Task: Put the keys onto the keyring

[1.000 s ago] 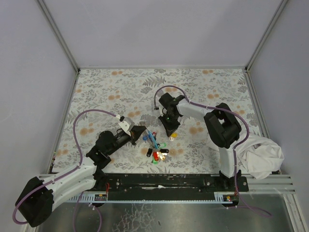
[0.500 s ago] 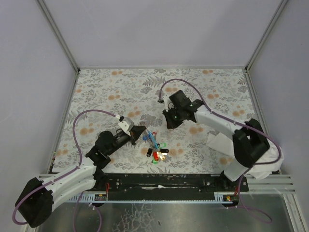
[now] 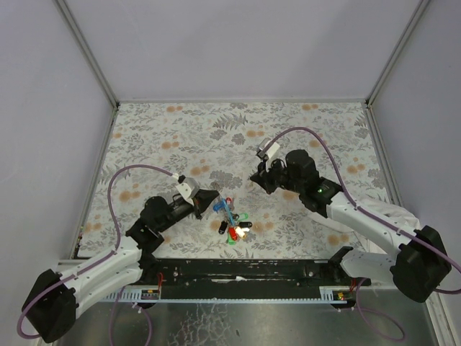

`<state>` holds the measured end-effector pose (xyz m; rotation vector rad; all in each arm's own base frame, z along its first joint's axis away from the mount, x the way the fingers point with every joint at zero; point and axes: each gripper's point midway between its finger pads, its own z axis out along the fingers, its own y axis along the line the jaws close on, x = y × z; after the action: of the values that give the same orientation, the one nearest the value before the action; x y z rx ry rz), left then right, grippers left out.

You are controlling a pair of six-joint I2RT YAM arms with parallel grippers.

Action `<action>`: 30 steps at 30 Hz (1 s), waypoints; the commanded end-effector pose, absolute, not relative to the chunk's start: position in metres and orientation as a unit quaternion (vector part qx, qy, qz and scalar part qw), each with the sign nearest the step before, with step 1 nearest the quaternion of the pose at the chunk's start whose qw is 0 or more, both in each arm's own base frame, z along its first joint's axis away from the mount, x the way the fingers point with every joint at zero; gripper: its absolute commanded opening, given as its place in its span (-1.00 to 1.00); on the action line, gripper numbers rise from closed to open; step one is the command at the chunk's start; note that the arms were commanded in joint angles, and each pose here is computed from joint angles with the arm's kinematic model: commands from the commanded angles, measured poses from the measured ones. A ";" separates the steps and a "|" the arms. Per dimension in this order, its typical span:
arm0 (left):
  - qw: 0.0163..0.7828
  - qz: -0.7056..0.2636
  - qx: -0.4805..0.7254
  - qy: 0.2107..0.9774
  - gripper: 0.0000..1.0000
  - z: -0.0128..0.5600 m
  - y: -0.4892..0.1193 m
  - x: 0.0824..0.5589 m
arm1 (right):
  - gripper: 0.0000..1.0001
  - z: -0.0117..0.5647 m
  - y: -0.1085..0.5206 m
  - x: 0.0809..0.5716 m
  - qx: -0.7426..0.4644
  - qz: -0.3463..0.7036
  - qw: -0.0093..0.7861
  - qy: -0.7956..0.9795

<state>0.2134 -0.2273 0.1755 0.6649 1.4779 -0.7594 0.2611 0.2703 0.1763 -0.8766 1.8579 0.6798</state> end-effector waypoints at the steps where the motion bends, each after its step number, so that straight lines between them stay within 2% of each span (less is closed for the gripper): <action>1: 0.648 -0.349 0.313 0.600 -1.00 0.205 -0.235 0.206 | -1.00 0.220 0.286 0.265 -0.391 0.295 0.540 0.685; 10: 0.647 -0.368 0.369 0.557 -1.00 0.219 -0.246 0.185 | -1.00 0.251 0.300 0.227 -0.411 0.395 0.578 0.584; 18: 0.643 -0.366 0.422 0.524 -1.00 0.221 -0.255 0.178 | -1.00 0.260 0.295 0.205 -0.456 0.402 0.594 0.527; 26: 0.634 -0.361 0.463 0.502 -1.00 0.226 -0.265 0.177 | -1.00 0.266 0.296 0.174 -0.529 0.452 0.562 0.448; 30: 0.620 -0.362 0.489 0.496 -1.00 0.224 -0.270 0.174 | -1.00 0.261 0.289 0.179 -0.528 0.485 0.541 0.439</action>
<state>0.1788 -0.2609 0.1929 1.0543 1.2802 -0.8386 0.1856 0.2924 0.2463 -1.1936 1.1869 1.0657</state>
